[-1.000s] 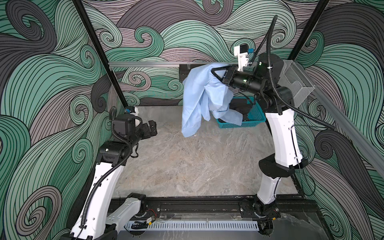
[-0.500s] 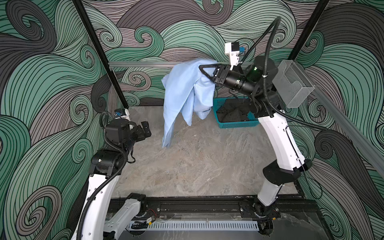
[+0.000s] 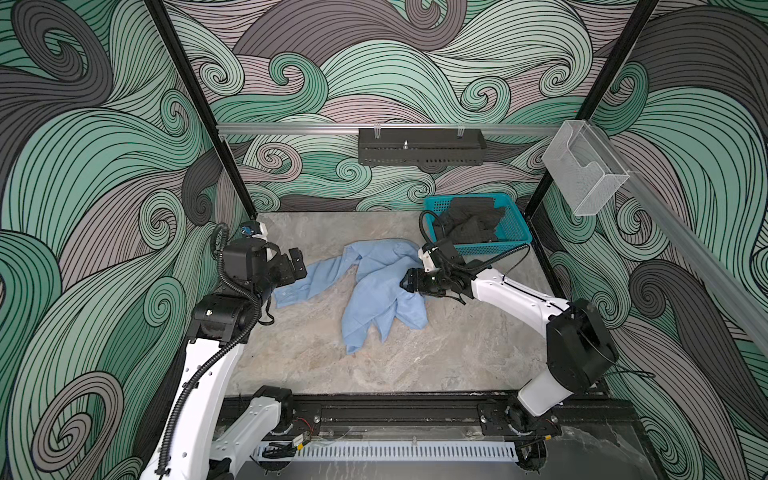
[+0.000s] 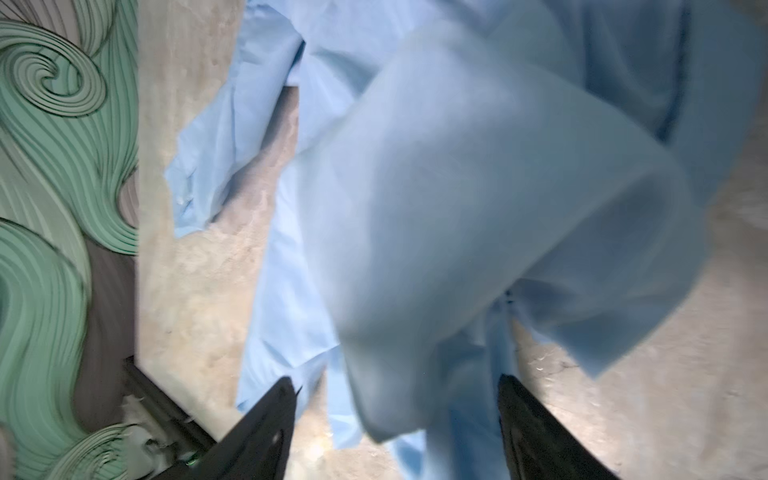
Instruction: Fold and stack the long sleeve shirts
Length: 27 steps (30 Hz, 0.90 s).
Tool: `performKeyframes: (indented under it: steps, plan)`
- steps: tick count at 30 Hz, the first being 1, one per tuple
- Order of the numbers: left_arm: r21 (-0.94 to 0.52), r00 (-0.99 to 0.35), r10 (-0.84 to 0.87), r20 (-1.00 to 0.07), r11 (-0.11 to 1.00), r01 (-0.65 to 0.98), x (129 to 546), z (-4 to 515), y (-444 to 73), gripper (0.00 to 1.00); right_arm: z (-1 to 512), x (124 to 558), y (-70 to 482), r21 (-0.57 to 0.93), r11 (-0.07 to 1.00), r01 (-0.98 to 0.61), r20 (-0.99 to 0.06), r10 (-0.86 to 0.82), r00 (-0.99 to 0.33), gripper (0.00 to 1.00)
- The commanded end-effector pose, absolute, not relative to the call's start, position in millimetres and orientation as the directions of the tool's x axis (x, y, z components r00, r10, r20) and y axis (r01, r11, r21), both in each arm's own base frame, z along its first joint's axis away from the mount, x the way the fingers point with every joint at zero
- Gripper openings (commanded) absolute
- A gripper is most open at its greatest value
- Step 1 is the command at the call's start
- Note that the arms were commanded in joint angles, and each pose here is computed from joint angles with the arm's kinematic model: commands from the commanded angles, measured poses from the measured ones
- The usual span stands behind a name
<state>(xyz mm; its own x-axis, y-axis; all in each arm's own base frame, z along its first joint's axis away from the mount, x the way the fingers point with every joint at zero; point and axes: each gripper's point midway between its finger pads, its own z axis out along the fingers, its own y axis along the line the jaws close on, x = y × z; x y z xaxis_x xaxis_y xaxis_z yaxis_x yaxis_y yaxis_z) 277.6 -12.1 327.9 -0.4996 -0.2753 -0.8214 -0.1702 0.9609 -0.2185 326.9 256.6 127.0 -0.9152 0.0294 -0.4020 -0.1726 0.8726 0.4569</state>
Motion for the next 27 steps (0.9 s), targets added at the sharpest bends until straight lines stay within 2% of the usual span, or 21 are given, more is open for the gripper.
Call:
performKeyframes:
  steps: [1,2,6,9,13,15,17,22,24,27]
  plan:
    - [-0.229,-0.553,-0.274,-0.787,0.962,-0.150,272.1,314.3,-18.0,0.99,178.2,329.4,218.5,0.313,0.932,-0.185,-0.566,0.027,-0.824,0.94]
    - [-0.246,-0.571,-0.278,-0.772,0.960,-0.135,272.1,309.0,-23.0,0.99,183.9,323.8,208.2,0.283,0.944,-0.172,-0.574,0.023,-0.819,0.99]
    - [-0.359,-0.663,-0.312,-0.680,0.931,-0.069,270.0,280.4,-50.8,0.99,201.0,298.4,173.3,0.220,0.969,-0.113,-0.583,0.038,-0.811,0.99]
    - [-0.488,-0.762,-0.347,-0.547,0.872,-0.046,266.2,242.3,-83.7,0.96,199.7,278.8,154.0,0.233,0.971,-0.054,-0.574,0.092,-0.814,0.99]
    - [-0.561,-0.877,-0.298,-0.377,0.827,-0.040,252.7,181.8,-134.3,0.96,182.8,260.9,142.7,0.280,0.960,-0.003,-0.528,0.151,-0.836,0.99]
    - [-0.606,-0.922,-0.298,-0.246,0.790,-0.094,242.7,153.7,-155.4,0.96,172.7,257.1,138.2,0.284,0.959,0.019,-0.504,0.166,-0.848,0.99]
    - [-0.594,-0.942,-0.293,-0.165,0.792,-0.143,236.0,131.0,-165.0,0.96,163.3,255.8,137.3,0.290,0.957,0.028,-0.479,0.170,-0.861,0.99]
    - [-0.576,-0.936,-0.317,-0.151,0.798,-0.177,236.4,101.4,-171.6,0.93,137.6,256.8,142.8,0.335,0.941,0.055,-0.406,0.196,-0.893,0.99]
    - [-0.549,-0.942,-0.305,-0.141,0.816,-0.182,234.4,85.2,-170.1,0.87,130.8,260.2,145.7,0.359,0.931,0.063,-0.391,0.211,-0.896,0.99]
    - [-0.488,-0.953,-0.274,-0.129,0.854,-0.180,229.4,62.5,-164.8,0.84,125.8,264.4,146.2,0.356,0.932,0.064,-0.389,0.210,-0.897,0.98]
